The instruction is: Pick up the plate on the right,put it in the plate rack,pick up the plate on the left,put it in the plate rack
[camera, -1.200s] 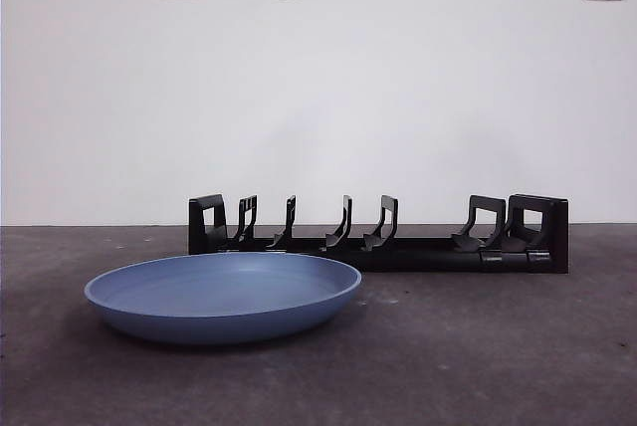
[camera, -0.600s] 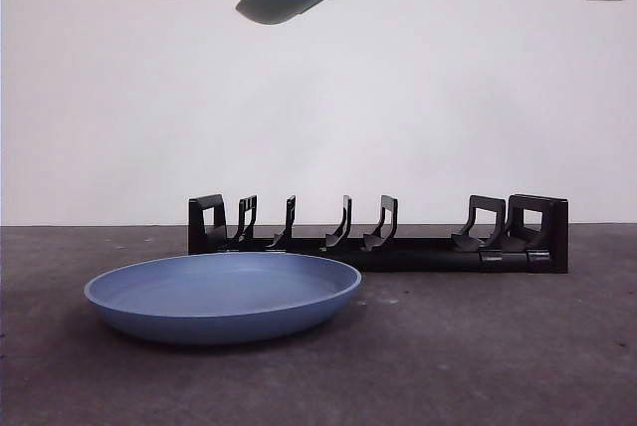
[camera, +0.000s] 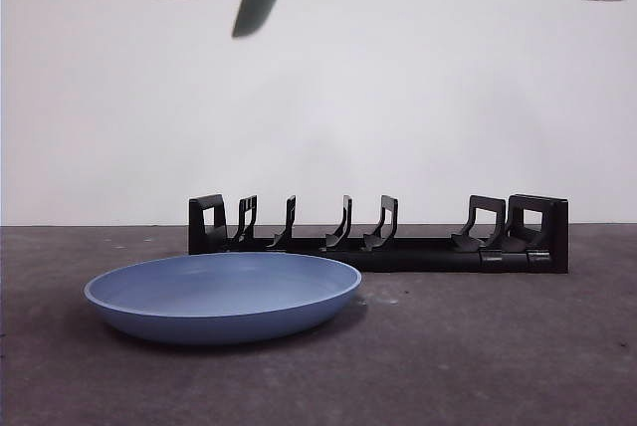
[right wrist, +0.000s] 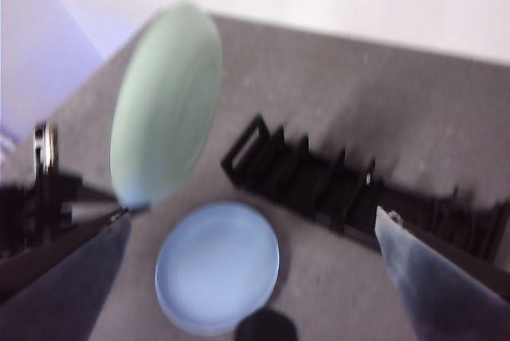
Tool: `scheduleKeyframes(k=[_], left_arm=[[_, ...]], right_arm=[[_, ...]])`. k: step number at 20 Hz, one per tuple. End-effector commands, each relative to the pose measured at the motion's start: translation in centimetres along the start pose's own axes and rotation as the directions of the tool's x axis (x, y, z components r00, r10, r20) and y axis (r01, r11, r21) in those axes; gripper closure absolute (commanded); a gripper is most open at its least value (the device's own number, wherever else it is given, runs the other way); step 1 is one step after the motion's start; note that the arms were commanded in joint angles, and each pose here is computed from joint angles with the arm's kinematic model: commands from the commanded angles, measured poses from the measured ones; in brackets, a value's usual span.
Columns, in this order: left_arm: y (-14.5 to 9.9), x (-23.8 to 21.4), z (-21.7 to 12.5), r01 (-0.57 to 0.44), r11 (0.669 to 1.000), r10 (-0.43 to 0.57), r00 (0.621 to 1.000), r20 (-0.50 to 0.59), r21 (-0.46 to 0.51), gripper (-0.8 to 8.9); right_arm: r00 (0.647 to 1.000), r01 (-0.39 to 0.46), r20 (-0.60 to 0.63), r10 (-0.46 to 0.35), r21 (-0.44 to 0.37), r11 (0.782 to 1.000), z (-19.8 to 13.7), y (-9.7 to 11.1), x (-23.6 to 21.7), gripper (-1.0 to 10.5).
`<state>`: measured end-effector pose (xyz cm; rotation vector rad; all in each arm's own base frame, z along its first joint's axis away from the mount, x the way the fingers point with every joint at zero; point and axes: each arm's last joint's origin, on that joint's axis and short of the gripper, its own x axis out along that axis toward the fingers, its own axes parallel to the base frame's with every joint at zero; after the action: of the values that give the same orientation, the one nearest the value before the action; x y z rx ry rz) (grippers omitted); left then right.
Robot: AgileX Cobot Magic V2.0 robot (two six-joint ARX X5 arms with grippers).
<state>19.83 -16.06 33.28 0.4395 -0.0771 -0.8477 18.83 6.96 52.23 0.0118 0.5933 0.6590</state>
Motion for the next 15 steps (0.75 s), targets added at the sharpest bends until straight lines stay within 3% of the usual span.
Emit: scheduleKeyframes(k=[1,8,15], left_arm=[[0.8,0.8,-0.7,0.021,0.976,-0.016,1.000,0.026,-0.217,8.21],[2.0,3.7,-3.4,0.039,0.923,-0.025,0.999,0.041,-0.382,8.21],[3.1,5.7,-6.7,0.016,0.889,-0.026,1.000,-0.016,-0.457,8.21]], right_arm=[[0.999,-0.005,-0.053,0.004,-0.008,1.000,-0.5,-0.1,0.3,4.1],[0.995,-0.040,-0.087,0.039,-0.009,0.999,-0.8,0.5,1.2,4.1],[0.989,-0.072,-0.128,0.069,-0.020,0.997,-1.2,1.1,2.2,4.1]])
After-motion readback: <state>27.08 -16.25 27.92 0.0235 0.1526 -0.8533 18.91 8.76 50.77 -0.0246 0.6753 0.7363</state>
